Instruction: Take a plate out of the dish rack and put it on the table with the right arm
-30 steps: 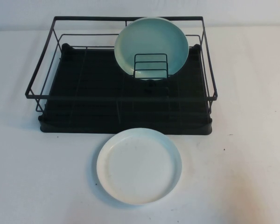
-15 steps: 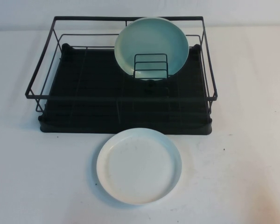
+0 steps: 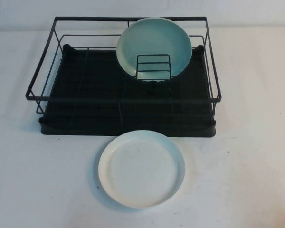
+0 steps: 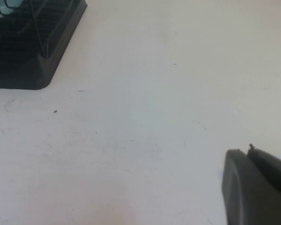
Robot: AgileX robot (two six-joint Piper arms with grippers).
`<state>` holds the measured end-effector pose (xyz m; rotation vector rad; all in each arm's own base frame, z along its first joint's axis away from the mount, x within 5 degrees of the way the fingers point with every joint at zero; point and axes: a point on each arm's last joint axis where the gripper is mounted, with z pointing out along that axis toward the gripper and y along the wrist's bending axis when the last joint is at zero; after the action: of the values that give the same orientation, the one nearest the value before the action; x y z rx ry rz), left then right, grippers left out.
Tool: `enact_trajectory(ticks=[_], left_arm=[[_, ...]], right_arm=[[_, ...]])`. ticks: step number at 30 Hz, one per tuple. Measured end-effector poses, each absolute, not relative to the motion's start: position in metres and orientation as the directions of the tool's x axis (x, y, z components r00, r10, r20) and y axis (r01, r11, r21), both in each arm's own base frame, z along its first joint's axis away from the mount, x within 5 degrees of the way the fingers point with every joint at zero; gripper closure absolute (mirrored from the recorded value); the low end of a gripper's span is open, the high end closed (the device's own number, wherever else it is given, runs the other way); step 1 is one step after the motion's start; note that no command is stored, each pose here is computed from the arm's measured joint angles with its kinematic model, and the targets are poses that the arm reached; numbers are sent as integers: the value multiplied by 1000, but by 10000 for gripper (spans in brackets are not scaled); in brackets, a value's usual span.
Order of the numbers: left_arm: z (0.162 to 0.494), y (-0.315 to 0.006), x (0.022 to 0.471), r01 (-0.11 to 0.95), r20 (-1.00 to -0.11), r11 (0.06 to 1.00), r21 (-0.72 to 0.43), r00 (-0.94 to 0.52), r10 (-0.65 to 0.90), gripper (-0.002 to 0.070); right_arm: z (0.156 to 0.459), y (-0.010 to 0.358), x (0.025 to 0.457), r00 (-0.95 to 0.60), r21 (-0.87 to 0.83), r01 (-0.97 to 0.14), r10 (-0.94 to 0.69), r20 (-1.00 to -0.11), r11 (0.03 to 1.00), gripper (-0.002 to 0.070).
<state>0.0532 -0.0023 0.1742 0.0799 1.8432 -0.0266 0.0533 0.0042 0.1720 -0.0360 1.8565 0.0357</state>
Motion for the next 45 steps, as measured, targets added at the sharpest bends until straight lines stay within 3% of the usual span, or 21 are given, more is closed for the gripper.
enact_trajectory(ticks=[45], left_arm=[[174,-2,53,69,-962,997,23,-269,41,679]], right_arm=[[172,5,53,-277,22,-45,9,-961,999,694]])
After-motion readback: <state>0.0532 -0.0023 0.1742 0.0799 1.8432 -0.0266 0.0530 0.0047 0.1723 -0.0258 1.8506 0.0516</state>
